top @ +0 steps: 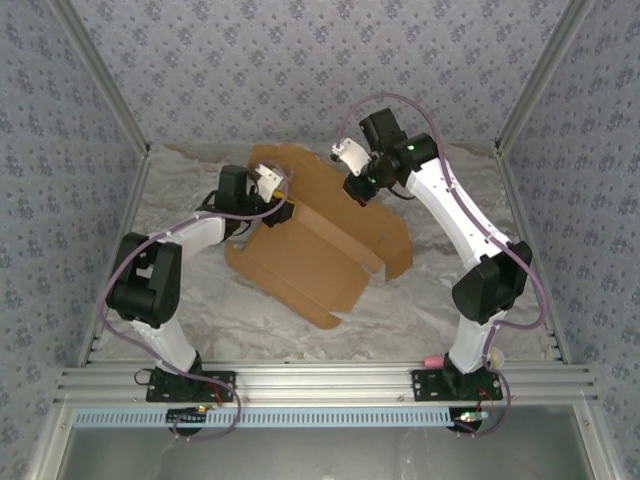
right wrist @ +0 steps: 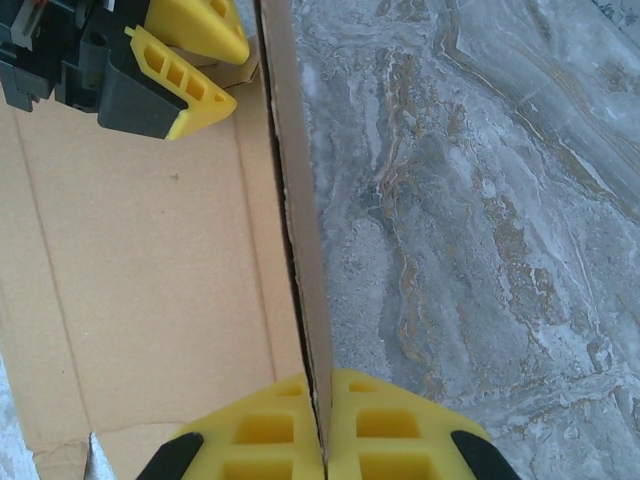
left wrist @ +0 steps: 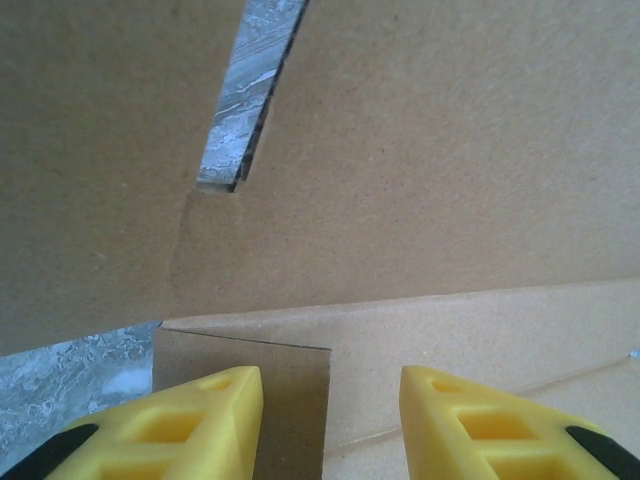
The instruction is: Fold the paper box
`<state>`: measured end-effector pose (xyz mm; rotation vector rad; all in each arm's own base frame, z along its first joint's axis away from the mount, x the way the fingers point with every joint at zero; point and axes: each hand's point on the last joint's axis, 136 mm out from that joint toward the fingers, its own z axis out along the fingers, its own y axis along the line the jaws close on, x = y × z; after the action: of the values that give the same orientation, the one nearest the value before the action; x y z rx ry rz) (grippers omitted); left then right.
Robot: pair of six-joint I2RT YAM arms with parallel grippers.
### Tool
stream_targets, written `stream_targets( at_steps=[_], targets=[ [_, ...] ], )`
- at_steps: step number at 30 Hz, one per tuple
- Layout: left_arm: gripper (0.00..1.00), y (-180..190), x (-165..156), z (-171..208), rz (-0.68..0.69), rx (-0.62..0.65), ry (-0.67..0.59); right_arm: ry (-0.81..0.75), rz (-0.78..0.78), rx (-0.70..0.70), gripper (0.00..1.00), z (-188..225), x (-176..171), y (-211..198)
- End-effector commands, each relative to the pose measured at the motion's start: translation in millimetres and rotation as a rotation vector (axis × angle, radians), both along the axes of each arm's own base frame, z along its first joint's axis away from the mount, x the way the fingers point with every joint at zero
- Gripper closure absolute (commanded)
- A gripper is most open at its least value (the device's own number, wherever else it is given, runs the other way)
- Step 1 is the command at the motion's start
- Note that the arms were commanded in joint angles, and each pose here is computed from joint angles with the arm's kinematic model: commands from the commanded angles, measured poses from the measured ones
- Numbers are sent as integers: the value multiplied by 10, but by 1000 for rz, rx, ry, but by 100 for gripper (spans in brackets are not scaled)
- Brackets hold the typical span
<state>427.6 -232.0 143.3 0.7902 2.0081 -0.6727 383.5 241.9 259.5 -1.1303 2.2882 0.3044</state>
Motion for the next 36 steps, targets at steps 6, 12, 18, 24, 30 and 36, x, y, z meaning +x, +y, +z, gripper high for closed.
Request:
stream_targets(
  at_steps=[6,12,18,24,30,36],
  targets=[
    [54,92,-116,345,41,-48,-20,-94,-85,-41,100,111,206,-139],
    [49,348,-151,648,121,-90,-71,-108,-92,-92,100,47,259,-191],
    [47,416,-269,1026,115,-132,-132,-122,-52,-91,100,59,239,-96],
    [45,320,-264,1377,42,-177,-174,-122,-4,-100,100,53,196,-8],
    [43,289,-47,1562,-3,-207,-150,-119,29,-93,100,67,139,61],
    [41,224,101,1646,-51,-199,-132,-119,44,-96,100,67,112,96]
  ],
)
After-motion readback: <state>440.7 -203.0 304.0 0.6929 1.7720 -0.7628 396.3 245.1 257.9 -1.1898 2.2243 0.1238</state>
